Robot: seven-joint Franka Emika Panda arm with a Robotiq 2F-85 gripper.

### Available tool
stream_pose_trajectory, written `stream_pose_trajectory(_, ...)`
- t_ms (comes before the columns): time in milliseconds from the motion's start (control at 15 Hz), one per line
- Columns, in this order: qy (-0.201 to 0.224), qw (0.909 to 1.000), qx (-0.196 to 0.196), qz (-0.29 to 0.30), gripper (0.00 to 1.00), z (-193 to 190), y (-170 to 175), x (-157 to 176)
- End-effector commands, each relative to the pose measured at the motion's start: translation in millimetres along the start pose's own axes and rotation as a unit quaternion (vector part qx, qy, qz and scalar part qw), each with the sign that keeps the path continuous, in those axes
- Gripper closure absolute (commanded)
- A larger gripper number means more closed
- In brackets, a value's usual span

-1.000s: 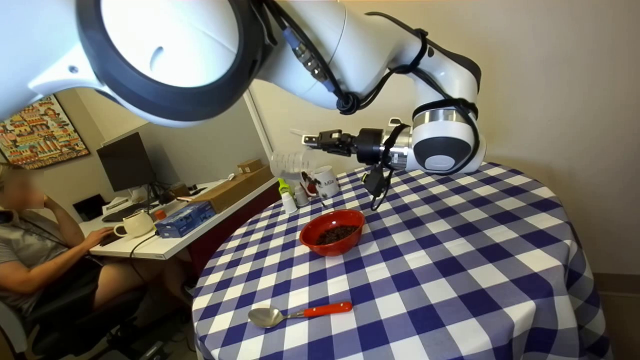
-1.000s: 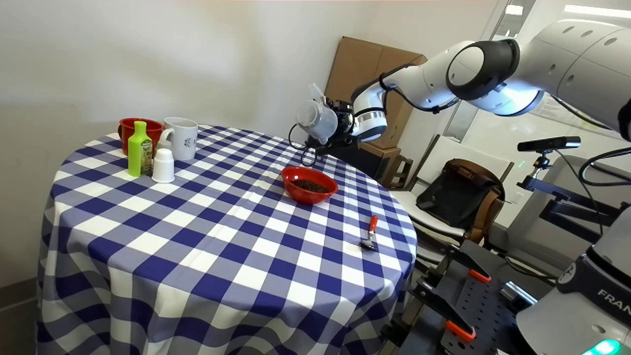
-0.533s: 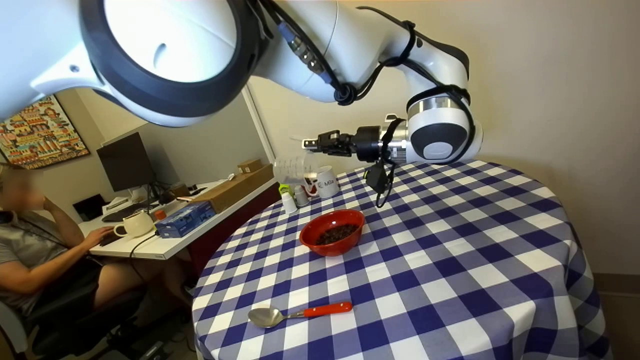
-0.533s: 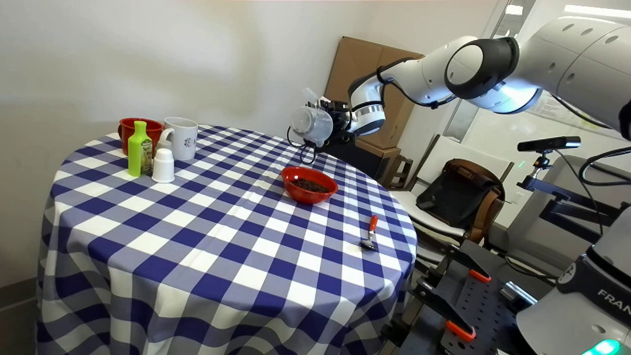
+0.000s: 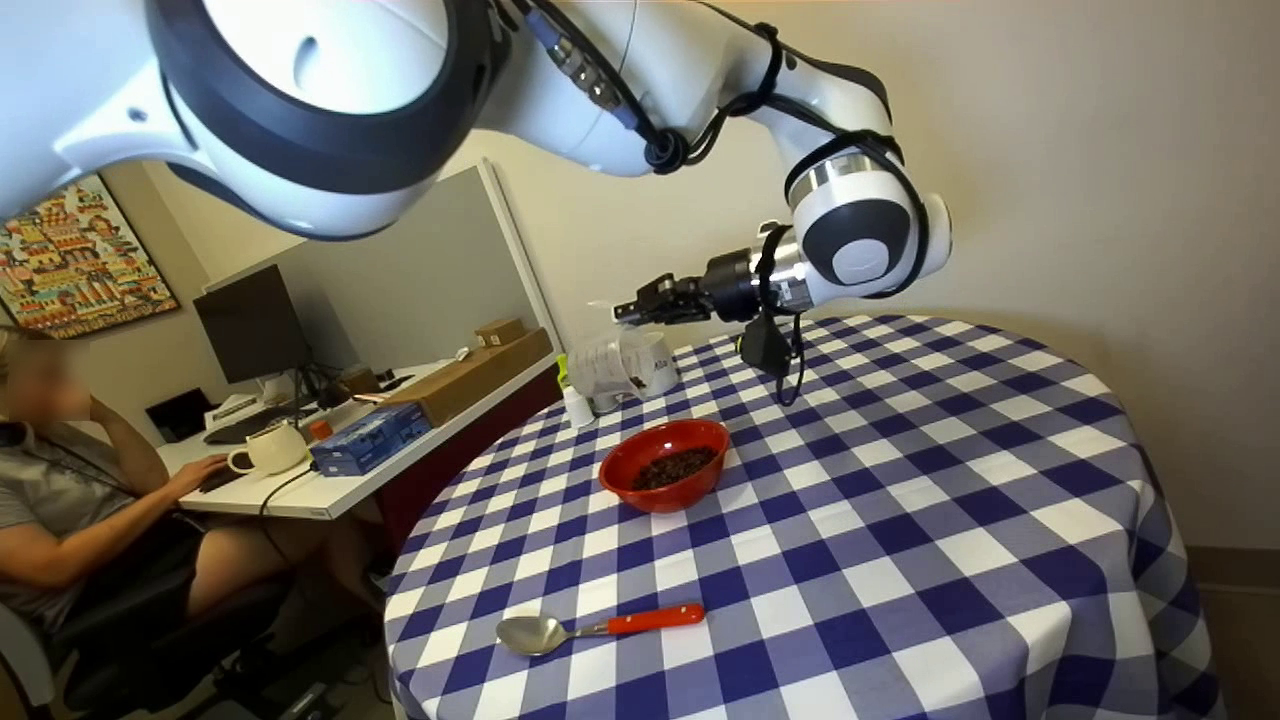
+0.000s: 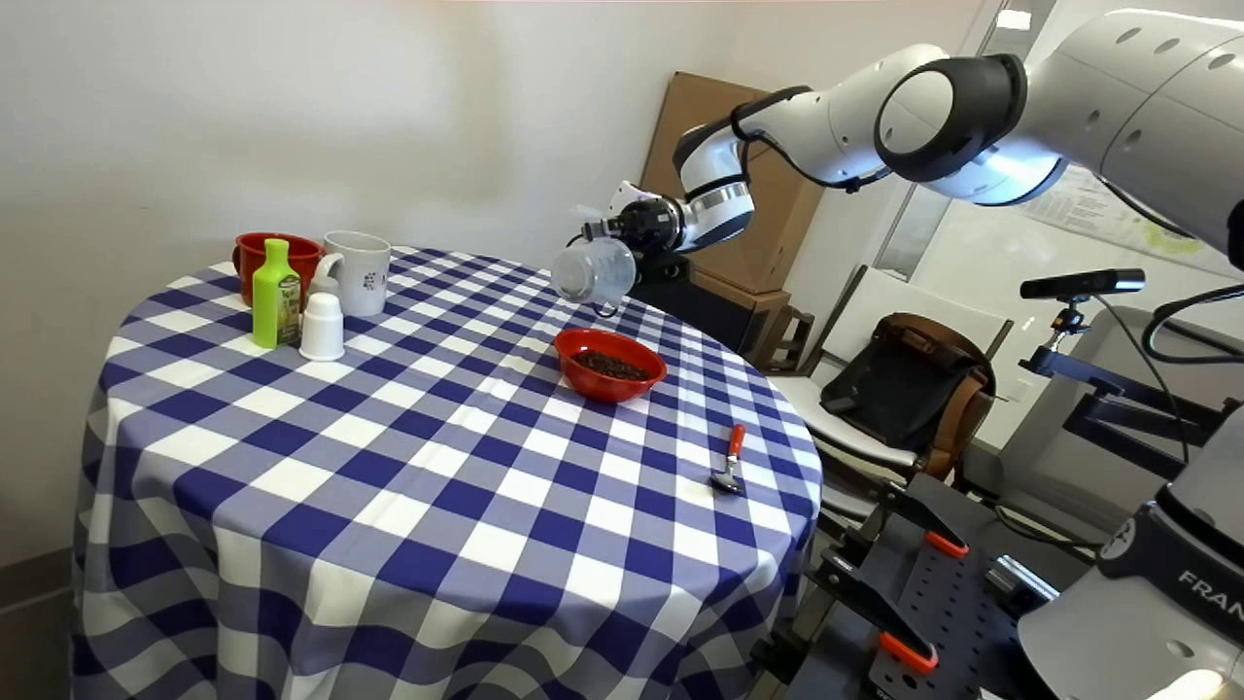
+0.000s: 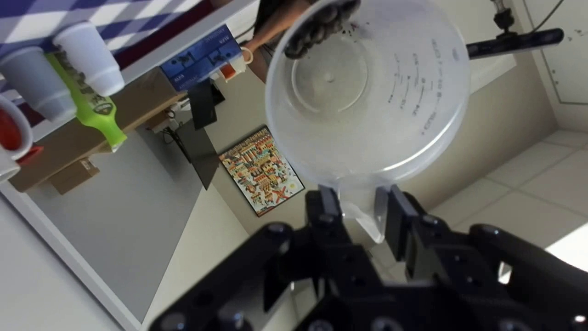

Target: Pour the contents in the clear jug into the red bowl

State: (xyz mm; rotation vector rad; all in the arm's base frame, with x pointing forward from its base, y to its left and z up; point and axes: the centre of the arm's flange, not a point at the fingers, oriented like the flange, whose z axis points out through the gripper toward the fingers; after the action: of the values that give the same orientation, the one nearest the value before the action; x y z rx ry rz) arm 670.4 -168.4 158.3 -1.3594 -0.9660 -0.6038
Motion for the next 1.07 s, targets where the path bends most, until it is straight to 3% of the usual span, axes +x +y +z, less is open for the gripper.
stream_pose_trajectory(0,-0.079,0.9955,-0.049,-0.017,0.92,13.2,-6.3,7.9)
stream_pose_trajectory(333,-0.18,0.9787,-0.086,-0.05,0.92,39.8,0.5,36.2)
stream_pose_trajectory(667,-0.265,0.9567,-0.073,-0.097,0.92,92.9,2.5,76.7)
stream_pose_trajectory(867,-0.331,0.9324,-0.064,-0.13,0.92,126.0,0.4,95.8)
stream_pose_trajectory(1000,-0.377,0.9098,-0.076,-0.157,0.92,146.9,0.4,104.4)
